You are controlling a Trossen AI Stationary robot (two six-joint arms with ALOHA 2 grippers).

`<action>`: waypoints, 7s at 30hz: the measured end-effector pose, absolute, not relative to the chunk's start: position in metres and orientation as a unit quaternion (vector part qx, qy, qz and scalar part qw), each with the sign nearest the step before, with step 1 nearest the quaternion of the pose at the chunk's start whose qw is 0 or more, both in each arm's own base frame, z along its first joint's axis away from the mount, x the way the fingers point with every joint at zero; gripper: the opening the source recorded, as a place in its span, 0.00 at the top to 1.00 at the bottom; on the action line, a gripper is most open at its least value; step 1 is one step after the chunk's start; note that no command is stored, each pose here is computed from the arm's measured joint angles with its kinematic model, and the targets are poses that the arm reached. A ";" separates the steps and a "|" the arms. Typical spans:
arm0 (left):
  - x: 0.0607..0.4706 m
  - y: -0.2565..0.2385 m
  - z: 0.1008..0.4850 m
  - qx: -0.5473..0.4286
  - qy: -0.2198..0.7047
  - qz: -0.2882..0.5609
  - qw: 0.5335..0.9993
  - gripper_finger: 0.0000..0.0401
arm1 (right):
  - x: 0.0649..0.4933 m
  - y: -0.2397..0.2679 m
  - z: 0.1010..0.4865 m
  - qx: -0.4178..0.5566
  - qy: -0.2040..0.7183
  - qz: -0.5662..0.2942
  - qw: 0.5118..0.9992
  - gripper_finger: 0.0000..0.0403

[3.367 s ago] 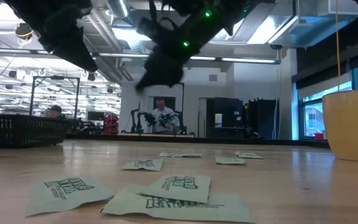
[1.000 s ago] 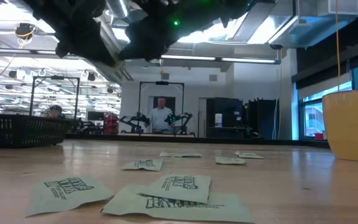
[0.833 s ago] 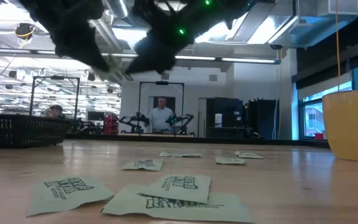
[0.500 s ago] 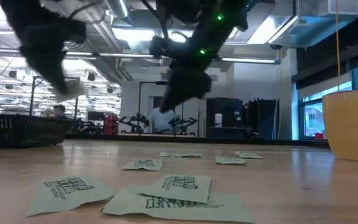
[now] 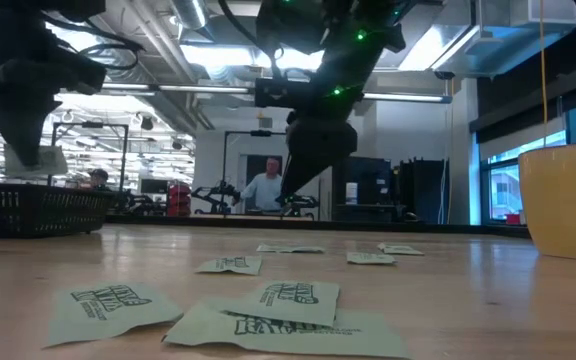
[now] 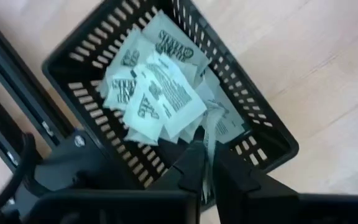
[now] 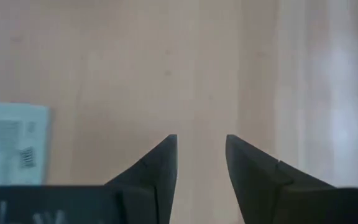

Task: Pick and place Stevia / Truvia into bins
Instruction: Put the stevia packet into the black bin

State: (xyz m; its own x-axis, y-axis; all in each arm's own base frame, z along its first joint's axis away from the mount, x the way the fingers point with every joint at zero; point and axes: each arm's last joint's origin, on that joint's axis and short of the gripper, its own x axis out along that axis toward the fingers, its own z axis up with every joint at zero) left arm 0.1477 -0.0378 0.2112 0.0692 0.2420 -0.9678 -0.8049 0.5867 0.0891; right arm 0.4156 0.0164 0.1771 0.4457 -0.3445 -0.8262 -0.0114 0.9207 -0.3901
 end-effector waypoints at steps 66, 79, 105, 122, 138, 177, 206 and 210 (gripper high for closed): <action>0.152 -0.035 0.213 -0.174 0.531 0.381 0.736 0.88 | 0.361 0.041 0.134 -0.025 0.682 -0.029 0.730 0.99; 0.176 -0.038 0.220 -0.018 0.455 0.301 0.838 0.89 | 0.401 0.045 0.171 -0.107 0.582 0.049 0.804 1.00; 0.228 -0.122 0.231 0.258 0.257 -0.057 0.930 0.74 | 0.447 0.019 0.215 0.045 0.292 0.295 0.909 0.99; 0.231 -0.118 0.230 0.269 0.256 -0.009 0.929 0.69 | 0.449 0.018 0.217 0.052 0.284 0.289 0.913 0.99; 0.231 -0.118 0.230 0.290 0.255 -0.017 0.922 0.81 | 0.452 0.018 0.221 0.054 0.257 0.287 0.921 0.99; 0.181 -0.078 0.196 0.118 0.450 0.282 0.839 0.99 | 0.430 -0.049 0.196 0.049 0.423 0.110 0.898 0.87; 0.179 -0.043 0.154 0.021 0.636 0.441 0.632 0.95 | 0.430 -0.049 0.195 0.038 0.423 0.116 0.898 0.87; 0.178 -0.044 0.154 0.018 0.636 0.441 0.633 0.88 | 0.430 -0.049 0.195 0.040 0.423 0.115 0.898 0.87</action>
State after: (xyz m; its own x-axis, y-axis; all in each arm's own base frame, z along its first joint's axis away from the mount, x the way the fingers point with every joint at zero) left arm 0.1784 -0.0435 0.1539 -0.1975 0.5810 -0.7896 -0.5359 0.6104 0.5833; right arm 0.4298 -0.0488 0.1953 0.6153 0.2395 -0.7510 -0.1721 0.9706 0.1686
